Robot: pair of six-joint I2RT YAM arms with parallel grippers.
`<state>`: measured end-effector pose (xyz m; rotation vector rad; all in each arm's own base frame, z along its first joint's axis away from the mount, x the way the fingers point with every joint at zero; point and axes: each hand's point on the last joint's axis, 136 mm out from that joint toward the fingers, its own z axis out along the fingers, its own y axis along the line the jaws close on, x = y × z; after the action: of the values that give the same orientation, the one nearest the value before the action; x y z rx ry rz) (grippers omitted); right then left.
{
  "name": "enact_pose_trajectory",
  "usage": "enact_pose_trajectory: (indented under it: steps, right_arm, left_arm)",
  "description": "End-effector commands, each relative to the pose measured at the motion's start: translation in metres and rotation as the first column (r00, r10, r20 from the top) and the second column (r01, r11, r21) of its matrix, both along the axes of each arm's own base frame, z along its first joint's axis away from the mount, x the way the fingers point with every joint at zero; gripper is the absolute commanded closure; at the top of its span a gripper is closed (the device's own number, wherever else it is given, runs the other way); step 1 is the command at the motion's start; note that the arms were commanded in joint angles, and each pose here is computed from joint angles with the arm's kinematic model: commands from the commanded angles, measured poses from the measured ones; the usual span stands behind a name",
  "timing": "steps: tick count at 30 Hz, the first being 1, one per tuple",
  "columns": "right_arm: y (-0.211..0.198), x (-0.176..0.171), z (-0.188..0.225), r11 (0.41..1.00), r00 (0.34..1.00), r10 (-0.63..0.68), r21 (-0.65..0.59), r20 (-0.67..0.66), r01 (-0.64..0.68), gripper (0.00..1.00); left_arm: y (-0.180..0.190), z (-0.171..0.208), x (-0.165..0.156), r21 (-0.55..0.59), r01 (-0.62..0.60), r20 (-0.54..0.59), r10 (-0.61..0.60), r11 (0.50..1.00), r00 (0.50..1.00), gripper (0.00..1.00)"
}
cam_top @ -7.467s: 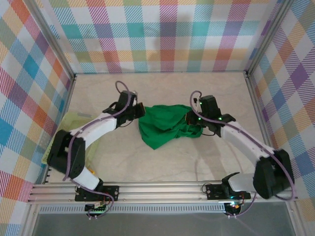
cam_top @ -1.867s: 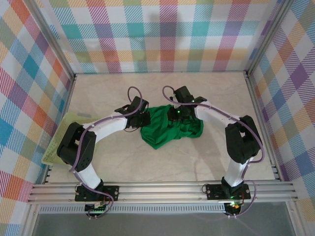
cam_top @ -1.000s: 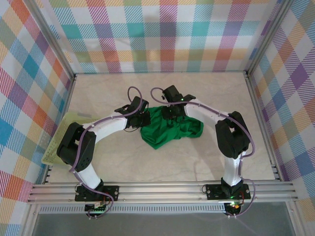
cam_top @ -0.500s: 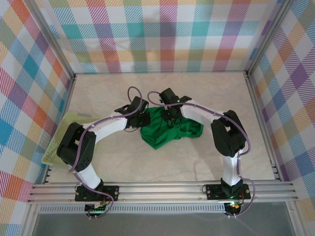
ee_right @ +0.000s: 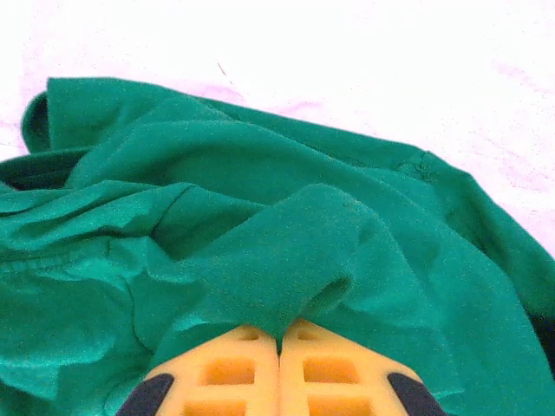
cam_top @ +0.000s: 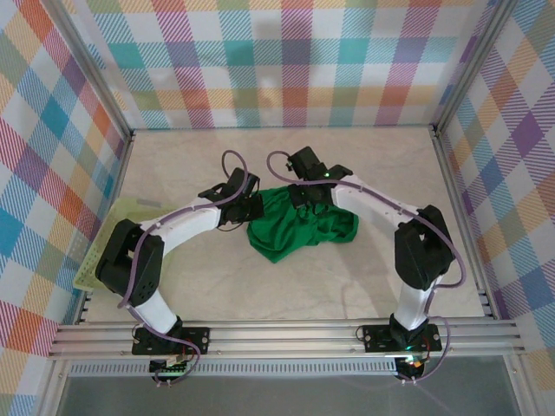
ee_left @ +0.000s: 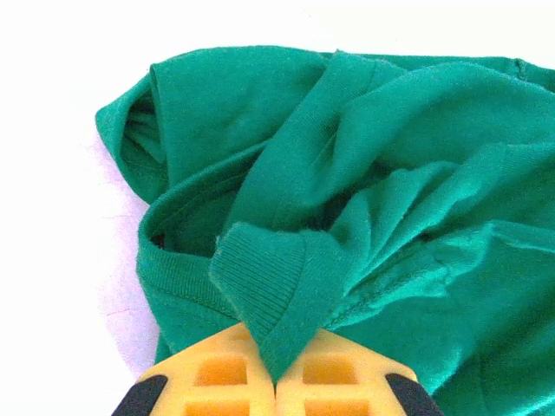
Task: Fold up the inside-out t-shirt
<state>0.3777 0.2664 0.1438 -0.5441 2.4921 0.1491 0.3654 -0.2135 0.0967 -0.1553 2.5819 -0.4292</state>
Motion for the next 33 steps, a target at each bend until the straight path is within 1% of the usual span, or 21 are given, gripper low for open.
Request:
enact_pose_trajectory:
  steps: [1,6,12,15,17,25,33]
  right_arm:
    - [-0.006,-0.012,0.012,1.000,1.000,0.023,-0.004,0.012,-0.023,0.95]
    - [-0.011,-0.024,0.019,0.999,0.999,0.037,0.014,0.013,-0.037,0.94]
    - [-0.013,-0.033,0.005,0.996,0.998,0.052,0.069,-0.033,-0.049,0.90]
    - [-0.014,-0.031,-0.004,0.994,0.998,0.045,0.103,-0.054,-0.039,0.88]
    - [-0.016,-0.028,-0.010,0.993,0.997,0.034,0.115,-0.066,-0.026,0.86]
    - [-0.018,-0.017,-0.015,0.991,0.997,0.024,0.131,-0.073,-0.014,0.77]
    - [-0.019,-0.014,-0.024,0.993,0.997,0.024,0.120,-0.079,-0.014,0.74]
  left_arm:
    - [0.008,0.019,0.006,-0.012,-0.021,0.034,0.021,1.000,0.999,1.00]
    - [0.016,0.023,0.009,-0.016,-0.039,0.042,0.040,0.999,0.998,1.00]
    - [0.016,0.020,0.010,-0.019,-0.033,0.031,0.034,0.999,0.999,1.00]
    - [0.016,0.018,0.011,-0.017,-0.034,0.026,0.034,0.999,0.999,1.00]
    - [0.016,0.017,0.011,-0.012,-0.031,0.025,0.032,0.999,0.999,1.00]
    - [0.015,0.014,0.012,-0.012,-0.022,0.015,0.023,1.000,1.000,1.00]
    - [0.015,0.015,0.011,-0.010,-0.023,0.016,0.023,1.000,1.000,1.00]
